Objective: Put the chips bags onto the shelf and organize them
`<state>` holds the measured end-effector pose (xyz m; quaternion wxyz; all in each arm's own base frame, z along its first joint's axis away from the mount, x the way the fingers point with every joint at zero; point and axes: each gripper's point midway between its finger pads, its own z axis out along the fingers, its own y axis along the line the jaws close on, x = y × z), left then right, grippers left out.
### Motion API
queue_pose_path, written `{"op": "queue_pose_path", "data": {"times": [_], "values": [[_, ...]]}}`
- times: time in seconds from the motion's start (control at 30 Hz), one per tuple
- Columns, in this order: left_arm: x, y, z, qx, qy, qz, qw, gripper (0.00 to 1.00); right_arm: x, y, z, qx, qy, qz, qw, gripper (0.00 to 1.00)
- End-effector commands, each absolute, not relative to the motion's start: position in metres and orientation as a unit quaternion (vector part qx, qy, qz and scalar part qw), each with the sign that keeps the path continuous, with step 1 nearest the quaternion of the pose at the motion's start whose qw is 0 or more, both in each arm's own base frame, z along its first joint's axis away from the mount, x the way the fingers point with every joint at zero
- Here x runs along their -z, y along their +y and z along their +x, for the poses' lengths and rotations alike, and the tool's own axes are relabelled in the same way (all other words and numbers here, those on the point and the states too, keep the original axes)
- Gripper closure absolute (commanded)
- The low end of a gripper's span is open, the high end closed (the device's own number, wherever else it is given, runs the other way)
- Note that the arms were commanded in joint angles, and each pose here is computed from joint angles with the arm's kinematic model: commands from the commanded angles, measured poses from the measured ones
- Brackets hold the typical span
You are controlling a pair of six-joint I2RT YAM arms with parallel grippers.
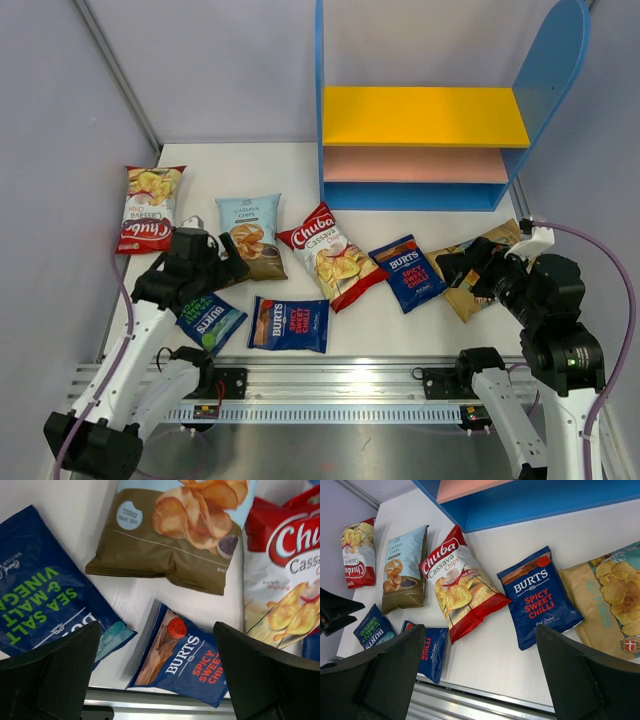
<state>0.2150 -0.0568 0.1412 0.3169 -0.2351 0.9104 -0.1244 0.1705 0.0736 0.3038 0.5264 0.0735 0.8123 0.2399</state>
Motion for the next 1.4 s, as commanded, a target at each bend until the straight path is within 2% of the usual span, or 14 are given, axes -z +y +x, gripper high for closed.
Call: {"op": "queue_pose_path", "data": {"times": [0.0, 0.17, 0.33, 0.5, 0.63, 1.13, 1.23, 1.27, 1.33, 1.37], "values": [[-0.162, -0.086, 0.227, 0.144, 0.905, -0.164, 0.366, 0.01, -0.309, 0.077, 0.171, -0.252, 0.803, 0.071, 0.536, 0.01], [-0.132, -0.118, 0.211, 0.137, 0.933, -0.076, 0.324, 0.01, -0.309, 0.080, 0.169, -0.260, 0.803, 0.064, 0.532, 0.00], [-0.104, -0.134, 0.191, 0.145, 0.944, -0.050, 0.291, 0.14, -0.315, 0.080, 0.163, -0.260, 0.798, 0.057, 0.541, 0.01], [-0.071, -0.137, 0.169, 0.131, 0.956, -0.057, 0.257, 0.22, -0.322, 0.086, 0.155, -0.278, 0.791, 0.041, 0.543, 0.00], [-0.056, -0.128, 0.156, 0.103, 0.961, -0.072, 0.246, 0.23, -0.325, 0.087, 0.153, -0.281, 0.787, 0.041, 0.547, 0.00], [-0.024, -0.122, 0.124, 0.089, 0.968, -0.091, 0.214, 0.29, -0.329, 0.095, 0.151, -0.305, 0.781, 0.031, 0.544, 0.01], [-0.017, -0.127, 0.120, 0.104, 0.969, -0.084, 0.207, 0.39, -0.329, 0.096, 0.152, -0.309, 0.781, 0.031, 0.543, 0.01], [-0.018, -0.129, 0.121, 0.109, 0.968, -0.083, 0.209, 0.46, -0.330, 0.097, 0.152, -0.310, 0.779, 0.031, 0.544, 0.01], [-0.019, -0.129, 0.121, 0.114, 0.967, -0.082, 0.213, 0.53, -0.329, 0.098, 0.153, -0.314, 0.780, 0.033, 0.541, 0.00], [-0.021, -0.130, 0.122, 0.118, 0.966, -0.081, 0.216, 0.62, -0.329, 0.098, 0.155, -0.315, 0.779, 0.033, 0.541, 0.00]]}}
